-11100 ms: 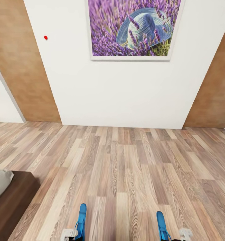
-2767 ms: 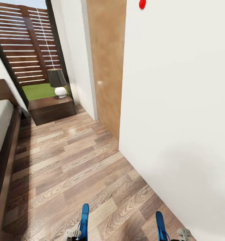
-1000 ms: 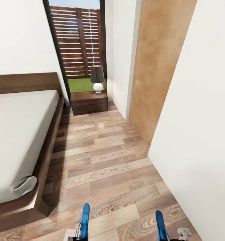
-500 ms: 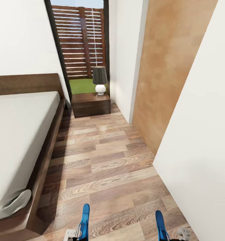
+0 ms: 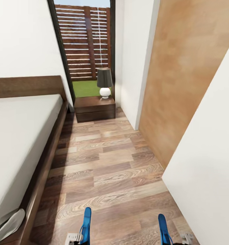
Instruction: In the bedroom, move the book from the bed onto either nightstand, and place the two sandals side by side next to the bed.
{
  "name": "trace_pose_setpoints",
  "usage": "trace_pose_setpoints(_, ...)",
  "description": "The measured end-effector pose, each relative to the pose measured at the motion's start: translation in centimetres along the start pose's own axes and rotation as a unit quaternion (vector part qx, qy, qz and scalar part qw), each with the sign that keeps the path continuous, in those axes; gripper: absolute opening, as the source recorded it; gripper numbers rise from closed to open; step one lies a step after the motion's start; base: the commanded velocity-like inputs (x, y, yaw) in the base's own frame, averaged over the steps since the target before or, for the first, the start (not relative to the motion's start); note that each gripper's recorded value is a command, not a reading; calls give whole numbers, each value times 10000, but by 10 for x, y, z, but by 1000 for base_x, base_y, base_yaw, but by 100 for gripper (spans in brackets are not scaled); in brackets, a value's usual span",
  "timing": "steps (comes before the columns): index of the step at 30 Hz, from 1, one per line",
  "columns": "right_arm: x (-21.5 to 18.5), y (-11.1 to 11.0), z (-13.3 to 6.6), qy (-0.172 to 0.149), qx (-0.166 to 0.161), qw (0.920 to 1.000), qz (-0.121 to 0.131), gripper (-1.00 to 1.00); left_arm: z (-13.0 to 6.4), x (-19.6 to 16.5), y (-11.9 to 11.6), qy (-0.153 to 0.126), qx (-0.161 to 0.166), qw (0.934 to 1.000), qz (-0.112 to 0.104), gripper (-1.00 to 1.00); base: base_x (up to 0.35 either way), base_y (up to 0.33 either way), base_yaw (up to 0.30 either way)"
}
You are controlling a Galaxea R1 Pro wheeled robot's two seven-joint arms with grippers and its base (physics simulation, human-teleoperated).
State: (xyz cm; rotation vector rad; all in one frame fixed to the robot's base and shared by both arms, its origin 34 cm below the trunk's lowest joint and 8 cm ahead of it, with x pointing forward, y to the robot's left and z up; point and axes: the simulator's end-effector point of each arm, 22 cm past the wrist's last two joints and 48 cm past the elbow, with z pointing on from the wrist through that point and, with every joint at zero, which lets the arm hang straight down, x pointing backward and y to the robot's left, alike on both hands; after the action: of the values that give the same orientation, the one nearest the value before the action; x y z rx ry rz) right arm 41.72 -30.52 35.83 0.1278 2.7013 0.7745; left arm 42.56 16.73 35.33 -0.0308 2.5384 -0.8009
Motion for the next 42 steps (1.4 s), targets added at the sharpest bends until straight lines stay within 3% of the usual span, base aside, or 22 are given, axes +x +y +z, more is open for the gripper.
trace_pose_setpoints(5,0,0,0,0,0,10000,-1,-100,0,0,4,-2,-99,10000,1,-100,331,0,0)
trace_pose_setpoints(10,0,0,0,-1,-2,10000,-1,-100,-3,-4,33,-85,-746,9972,63,-100,331,0,0)
trace_pose_setpoints(13,0,0,0,0,-3,10000,-1,-100,-3,-6,36,-133,-825,9965,102,-100,331,0,0)
trace_pose_setpoints(34,0,0,0,2,2,10000,-3,-100,-3,-7,36,-152,-831,9963,145,-100,331,0,0)
trace_pose_setpoints(42,0,0,0,5,2,10000,-4,-100,1,3,24,77,-654,9969,440,-100,331,0,178)
